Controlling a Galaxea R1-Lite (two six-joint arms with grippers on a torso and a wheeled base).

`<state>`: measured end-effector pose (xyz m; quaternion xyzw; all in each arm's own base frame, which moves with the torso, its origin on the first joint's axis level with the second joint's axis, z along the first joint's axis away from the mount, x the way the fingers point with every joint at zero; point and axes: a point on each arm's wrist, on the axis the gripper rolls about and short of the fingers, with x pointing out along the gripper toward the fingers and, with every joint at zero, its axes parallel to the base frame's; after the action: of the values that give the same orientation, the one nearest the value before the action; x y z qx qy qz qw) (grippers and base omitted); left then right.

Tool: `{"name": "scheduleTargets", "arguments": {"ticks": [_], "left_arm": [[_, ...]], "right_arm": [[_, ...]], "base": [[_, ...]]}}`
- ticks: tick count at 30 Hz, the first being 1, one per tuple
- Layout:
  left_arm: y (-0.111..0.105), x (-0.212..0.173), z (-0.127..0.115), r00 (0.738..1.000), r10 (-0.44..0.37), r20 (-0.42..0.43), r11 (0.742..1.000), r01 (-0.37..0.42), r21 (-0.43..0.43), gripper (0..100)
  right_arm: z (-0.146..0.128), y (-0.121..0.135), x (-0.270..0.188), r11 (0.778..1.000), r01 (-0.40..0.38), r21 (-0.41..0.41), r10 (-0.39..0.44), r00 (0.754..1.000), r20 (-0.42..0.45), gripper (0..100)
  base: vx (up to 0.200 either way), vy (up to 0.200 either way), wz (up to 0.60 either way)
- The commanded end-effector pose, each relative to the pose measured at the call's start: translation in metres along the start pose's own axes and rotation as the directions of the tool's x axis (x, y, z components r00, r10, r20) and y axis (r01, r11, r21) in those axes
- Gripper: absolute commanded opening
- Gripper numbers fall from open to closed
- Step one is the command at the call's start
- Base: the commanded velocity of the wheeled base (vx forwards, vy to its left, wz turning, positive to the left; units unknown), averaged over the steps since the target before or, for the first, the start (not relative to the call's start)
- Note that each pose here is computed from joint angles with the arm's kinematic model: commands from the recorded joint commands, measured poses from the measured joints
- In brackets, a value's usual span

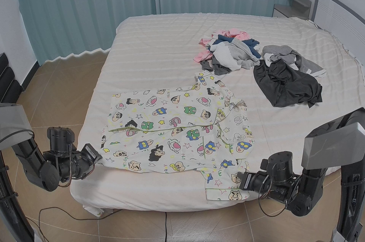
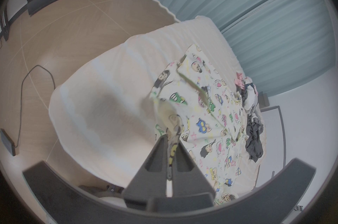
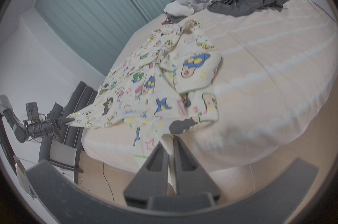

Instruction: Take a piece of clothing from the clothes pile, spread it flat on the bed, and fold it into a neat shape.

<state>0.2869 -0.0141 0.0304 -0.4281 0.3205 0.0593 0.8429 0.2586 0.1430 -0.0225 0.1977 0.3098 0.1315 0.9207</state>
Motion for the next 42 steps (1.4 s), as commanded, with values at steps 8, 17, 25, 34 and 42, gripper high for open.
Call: {"name": "scheduleTargets", "arguments": {"ticks": [8,17,25,34,42], "left_arm": [[-0.045,0.022,0.041,0.997,-0.032,0.074,0.999,0.031,0.009,0],[-0.073,0.045,0.068,0.995,0.001,0.097,1.0,-0.002,0.005,0],[-0.087,0.07,0.087,0.992,0.003,0.127,1.0,-0.004,0.003,0],[-0.085,0.108,0.096,0.991,0.047,0.127,0.999,-0.046,-0.007,0],[-0.08,0.131,0.102,0.989,0.046,0.143,0.999,-0.044,-0.012,0]], "right_arm": [[0.053,0.011,0.009,0.995,-0.095,0.028,0.089,0.981,0.17,0],[0.094,0.016,0.026,0.995,-0.09,0.045,0.077,0.972,0.223,0],[0.135,0.024,0.046,0.993,-0.105,0.053,0.087,0.959,0.271,0],[0.146,0.009,0.09,0.995,-0.074,0.072,0.049,0.953,0.3,0],[0.155,-0.009,0.106,0.995,-0.055,0.088,0.023,0.944,0.33,0]], "base": [[0.0,0.0,0.0],[0.0,0.0,0.0],[0.0,0.0,0.0],[0.0,0.0,0.0],[0.0,0.0,0.0]]}}
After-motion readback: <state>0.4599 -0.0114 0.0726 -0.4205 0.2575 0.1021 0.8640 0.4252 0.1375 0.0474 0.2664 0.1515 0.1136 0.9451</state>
